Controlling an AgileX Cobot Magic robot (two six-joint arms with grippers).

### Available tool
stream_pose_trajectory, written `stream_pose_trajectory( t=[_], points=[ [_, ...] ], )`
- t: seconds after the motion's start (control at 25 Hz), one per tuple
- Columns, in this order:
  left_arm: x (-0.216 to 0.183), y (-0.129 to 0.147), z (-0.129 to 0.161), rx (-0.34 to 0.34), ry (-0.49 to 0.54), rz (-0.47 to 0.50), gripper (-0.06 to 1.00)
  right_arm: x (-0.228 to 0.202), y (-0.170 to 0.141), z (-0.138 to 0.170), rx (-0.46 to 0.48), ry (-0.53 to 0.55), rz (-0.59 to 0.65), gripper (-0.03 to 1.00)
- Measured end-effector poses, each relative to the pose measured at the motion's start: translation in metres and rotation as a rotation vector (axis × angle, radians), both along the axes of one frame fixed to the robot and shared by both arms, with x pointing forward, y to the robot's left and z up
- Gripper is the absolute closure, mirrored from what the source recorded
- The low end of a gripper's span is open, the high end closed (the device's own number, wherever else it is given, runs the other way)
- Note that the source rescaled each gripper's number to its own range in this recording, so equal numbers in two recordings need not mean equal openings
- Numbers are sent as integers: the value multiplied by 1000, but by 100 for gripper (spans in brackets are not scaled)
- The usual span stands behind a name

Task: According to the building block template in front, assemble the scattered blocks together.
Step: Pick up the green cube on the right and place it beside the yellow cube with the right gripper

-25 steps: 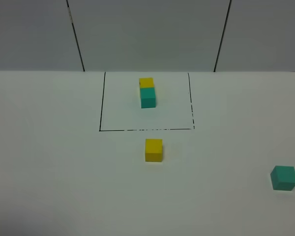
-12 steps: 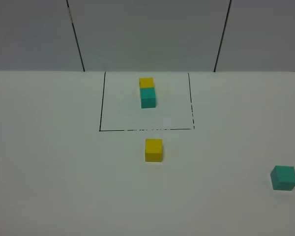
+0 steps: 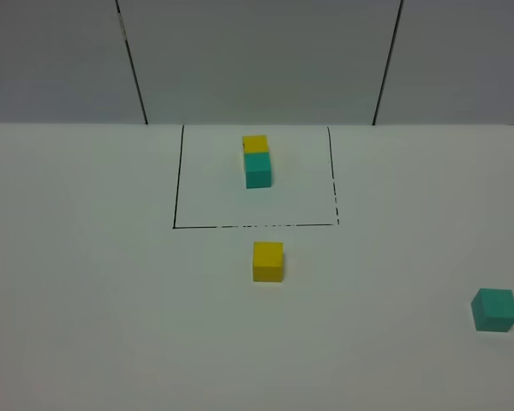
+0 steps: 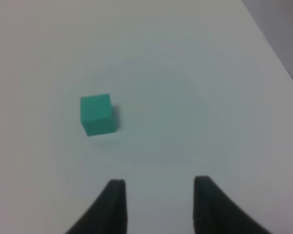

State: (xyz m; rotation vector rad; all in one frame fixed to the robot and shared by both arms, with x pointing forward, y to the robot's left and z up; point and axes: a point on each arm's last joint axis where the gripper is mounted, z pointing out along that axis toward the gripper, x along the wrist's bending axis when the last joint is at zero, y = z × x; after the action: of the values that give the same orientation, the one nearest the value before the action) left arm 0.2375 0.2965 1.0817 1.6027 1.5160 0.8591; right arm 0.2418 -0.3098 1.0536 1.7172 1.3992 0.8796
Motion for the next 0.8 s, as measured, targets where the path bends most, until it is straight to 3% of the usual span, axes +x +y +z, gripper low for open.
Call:
stream_pose_trajectory(
  t=[0.44,0.8],
  points=[
    [-9,-2,-31,-18,12,-15,7,0,0,0,1,0,-1,97],
    [-9,-3,-34,-27,30,-24,7,0,0,0,0,0,0,97]
  ],
)
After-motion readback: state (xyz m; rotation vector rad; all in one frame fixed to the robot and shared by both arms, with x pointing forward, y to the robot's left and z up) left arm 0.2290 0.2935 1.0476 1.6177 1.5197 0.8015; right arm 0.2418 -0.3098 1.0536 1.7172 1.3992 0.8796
